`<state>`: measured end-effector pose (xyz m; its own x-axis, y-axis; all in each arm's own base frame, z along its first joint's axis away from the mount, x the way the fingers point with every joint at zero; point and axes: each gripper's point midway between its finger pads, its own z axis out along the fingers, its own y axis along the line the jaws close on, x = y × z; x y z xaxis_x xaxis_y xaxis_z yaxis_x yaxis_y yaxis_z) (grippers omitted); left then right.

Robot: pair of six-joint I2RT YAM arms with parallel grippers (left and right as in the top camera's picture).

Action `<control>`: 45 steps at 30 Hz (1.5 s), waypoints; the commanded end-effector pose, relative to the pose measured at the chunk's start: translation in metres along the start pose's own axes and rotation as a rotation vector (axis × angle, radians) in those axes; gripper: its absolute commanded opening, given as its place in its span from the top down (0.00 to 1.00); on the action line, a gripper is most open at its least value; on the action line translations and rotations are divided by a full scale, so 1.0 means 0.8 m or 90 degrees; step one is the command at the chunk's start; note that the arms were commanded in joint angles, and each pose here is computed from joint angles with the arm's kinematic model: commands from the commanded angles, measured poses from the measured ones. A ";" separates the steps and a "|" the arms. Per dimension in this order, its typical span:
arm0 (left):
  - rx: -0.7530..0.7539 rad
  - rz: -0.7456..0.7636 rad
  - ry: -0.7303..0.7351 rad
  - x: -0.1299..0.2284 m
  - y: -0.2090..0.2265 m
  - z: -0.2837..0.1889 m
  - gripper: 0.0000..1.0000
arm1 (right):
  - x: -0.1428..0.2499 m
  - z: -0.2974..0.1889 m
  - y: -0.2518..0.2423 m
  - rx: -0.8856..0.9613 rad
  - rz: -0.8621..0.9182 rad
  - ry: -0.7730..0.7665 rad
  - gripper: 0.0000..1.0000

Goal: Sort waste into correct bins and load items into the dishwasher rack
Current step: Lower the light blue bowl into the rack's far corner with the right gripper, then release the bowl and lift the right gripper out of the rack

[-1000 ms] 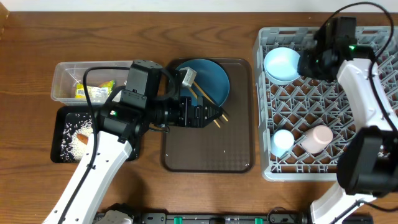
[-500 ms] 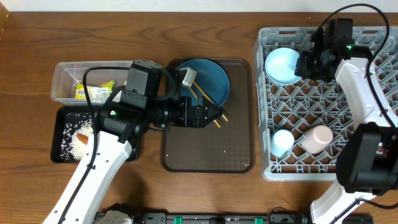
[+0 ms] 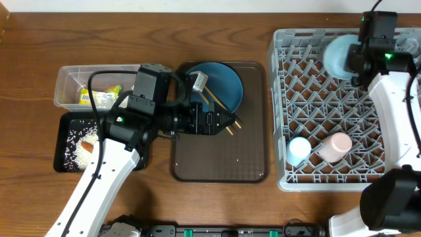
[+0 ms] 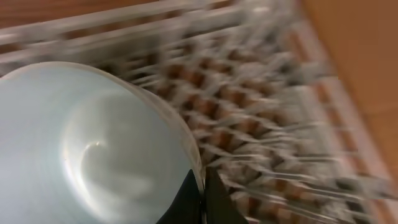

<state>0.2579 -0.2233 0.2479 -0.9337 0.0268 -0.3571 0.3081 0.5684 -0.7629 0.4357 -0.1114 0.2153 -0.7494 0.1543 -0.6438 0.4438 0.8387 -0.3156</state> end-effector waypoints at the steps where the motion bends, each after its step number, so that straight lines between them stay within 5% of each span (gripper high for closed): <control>1: 0.003 0.022 -0.014 -0.008 -0.008 -0.006 0.04 | -0.013 -0.018 -0.045 0.172 -0.035 -0.032 0.99; 14: 0.003 0.021 -0.014 -0.008 -0.008 -0.006 0.04 | -0.038 -0.067 0.030 0.260 -0.142 -0.136 0.99; 28: 0.003 0.022 -0.014 -0.008 -0.008 -0.006 0.04 | -0.010 -0.026 0.098 0.436 -0.331 -0.117 0.99; 45: 0.003 0.021 -0.014 -0.008 -0.008 -0.006 0.04 | 0.029 -0.004 0.165 0.263 -0.420 -0.083 0.98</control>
<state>0.2579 -0.2233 0.2479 -0.9337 0.0268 -0.3571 0.3081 0.5684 -0.7629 0.4680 -0.0177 0.1817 -0.8845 -0.3485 -0.3102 0.1770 0.3645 -0.9142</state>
